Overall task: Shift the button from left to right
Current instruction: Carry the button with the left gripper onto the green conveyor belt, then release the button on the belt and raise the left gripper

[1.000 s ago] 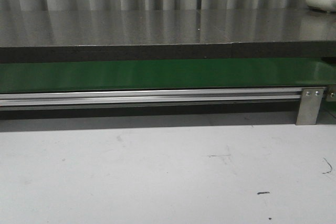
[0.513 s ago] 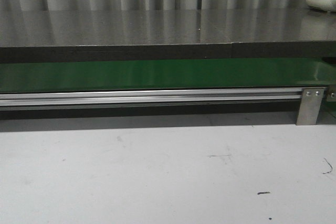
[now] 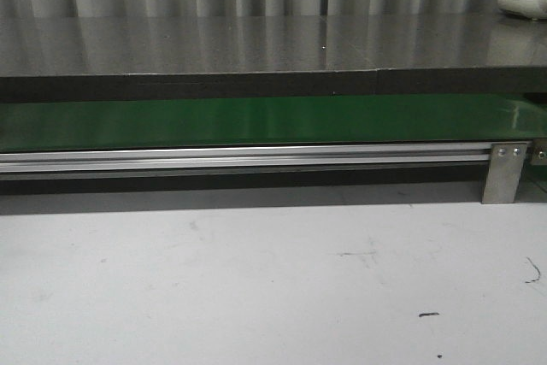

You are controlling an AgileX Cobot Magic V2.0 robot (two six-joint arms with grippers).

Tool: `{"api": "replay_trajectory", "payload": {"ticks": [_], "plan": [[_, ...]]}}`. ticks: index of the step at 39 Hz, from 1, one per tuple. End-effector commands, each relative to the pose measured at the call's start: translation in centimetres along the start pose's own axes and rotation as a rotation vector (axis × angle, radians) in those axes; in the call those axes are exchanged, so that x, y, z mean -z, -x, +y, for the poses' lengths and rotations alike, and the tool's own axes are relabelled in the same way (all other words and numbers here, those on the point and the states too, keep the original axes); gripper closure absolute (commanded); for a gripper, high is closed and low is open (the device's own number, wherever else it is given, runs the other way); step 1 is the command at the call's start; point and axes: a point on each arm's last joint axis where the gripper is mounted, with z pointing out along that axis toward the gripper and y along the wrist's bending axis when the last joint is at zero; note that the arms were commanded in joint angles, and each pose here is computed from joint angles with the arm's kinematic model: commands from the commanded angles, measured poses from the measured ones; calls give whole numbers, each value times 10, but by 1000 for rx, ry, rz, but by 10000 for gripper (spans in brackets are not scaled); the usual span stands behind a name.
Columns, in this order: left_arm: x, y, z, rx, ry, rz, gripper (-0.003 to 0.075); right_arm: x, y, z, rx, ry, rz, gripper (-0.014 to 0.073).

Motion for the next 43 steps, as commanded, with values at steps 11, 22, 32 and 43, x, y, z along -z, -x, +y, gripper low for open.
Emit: {"api": "replay_trajectory", "payload": {"ticks": [11, 22, 32, 43], "plan": [[22, 2, -6, -2, -4, -58, 356, 2, 19, 0, 3, -7, -113, -52], [73, 5, -18, -24, -90, -194, 107, 2, 19, 0, 3, -7, -113, -52], [112, 2, -21, -48, -59, -269, 316, 2, 19, 0, 3, -7, -113, -52], [152, -18, -43, -108, -31, -345, 741, 2, 19, 0, 3, -7, -113, -52]]}}
